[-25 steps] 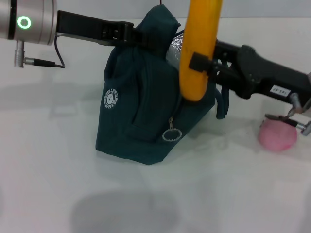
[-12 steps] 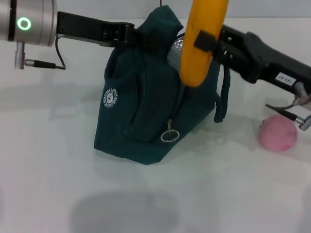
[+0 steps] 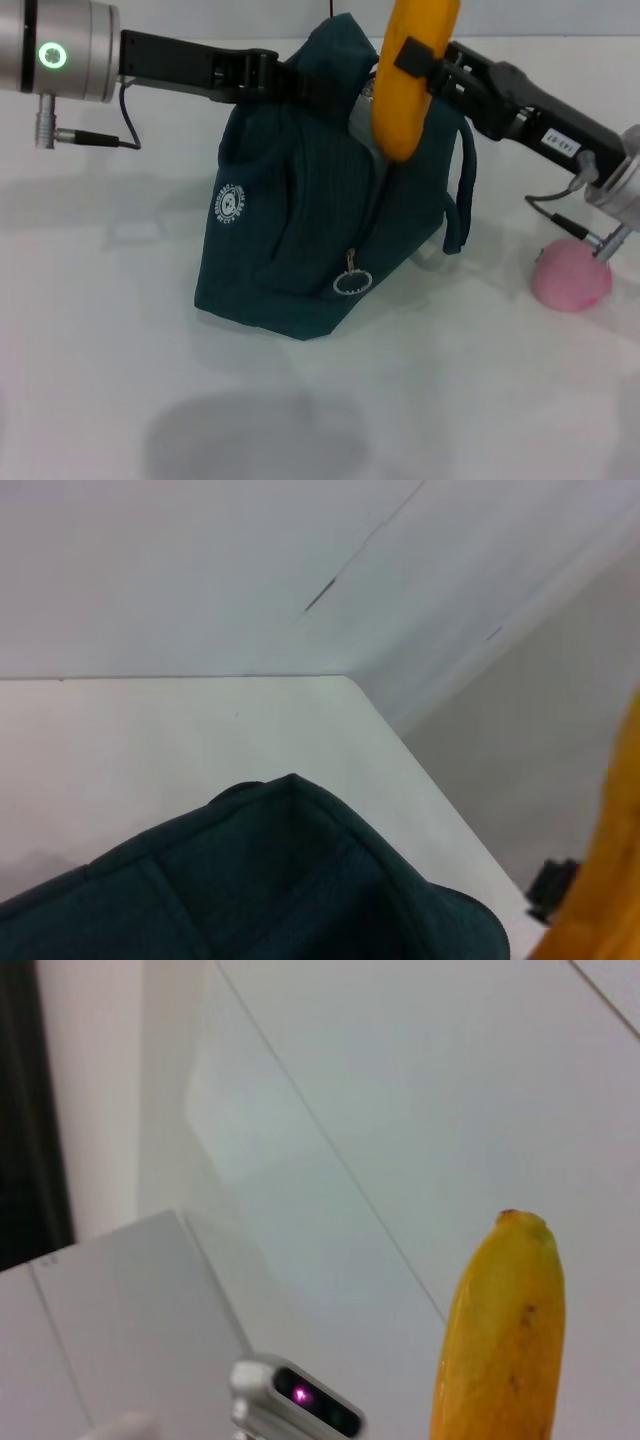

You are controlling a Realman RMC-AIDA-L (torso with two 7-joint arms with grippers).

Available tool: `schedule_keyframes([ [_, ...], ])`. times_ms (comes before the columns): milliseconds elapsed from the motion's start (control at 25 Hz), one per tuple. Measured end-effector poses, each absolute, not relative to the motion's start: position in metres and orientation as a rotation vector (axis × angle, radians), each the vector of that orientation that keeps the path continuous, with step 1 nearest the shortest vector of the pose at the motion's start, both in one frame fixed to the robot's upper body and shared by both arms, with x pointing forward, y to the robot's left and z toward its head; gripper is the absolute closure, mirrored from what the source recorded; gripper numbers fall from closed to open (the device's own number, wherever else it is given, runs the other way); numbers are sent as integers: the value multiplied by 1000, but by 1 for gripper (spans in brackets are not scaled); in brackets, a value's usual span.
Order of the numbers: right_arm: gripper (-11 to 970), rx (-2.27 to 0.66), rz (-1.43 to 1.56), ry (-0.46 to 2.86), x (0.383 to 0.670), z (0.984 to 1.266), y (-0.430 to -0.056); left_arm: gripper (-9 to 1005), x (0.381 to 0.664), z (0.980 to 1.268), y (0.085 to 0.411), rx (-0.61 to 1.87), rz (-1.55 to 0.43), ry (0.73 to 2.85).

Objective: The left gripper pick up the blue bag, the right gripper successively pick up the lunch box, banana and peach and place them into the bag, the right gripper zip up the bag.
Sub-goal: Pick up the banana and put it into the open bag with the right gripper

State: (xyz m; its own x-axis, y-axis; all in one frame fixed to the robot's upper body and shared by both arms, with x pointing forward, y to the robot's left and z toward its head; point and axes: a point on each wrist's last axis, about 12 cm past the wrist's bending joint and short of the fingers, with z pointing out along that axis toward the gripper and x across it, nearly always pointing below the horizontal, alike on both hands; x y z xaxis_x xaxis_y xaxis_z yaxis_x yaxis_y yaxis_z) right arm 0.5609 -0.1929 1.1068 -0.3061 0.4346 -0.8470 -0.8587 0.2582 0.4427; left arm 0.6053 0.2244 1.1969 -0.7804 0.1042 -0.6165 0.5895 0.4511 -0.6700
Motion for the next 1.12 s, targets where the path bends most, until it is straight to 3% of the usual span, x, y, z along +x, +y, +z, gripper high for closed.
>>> schedule_keyframes([
  [760, 493, -149, 1512, 1418, 562, 1099, -175, 941, 604, 1197, 224, 578, -1317, 2191],
  [1120, 489, -159, 1556, 1500, 555, 1090, -158, 941, 604, 1198, 225, 586, -1317, 2187],
])
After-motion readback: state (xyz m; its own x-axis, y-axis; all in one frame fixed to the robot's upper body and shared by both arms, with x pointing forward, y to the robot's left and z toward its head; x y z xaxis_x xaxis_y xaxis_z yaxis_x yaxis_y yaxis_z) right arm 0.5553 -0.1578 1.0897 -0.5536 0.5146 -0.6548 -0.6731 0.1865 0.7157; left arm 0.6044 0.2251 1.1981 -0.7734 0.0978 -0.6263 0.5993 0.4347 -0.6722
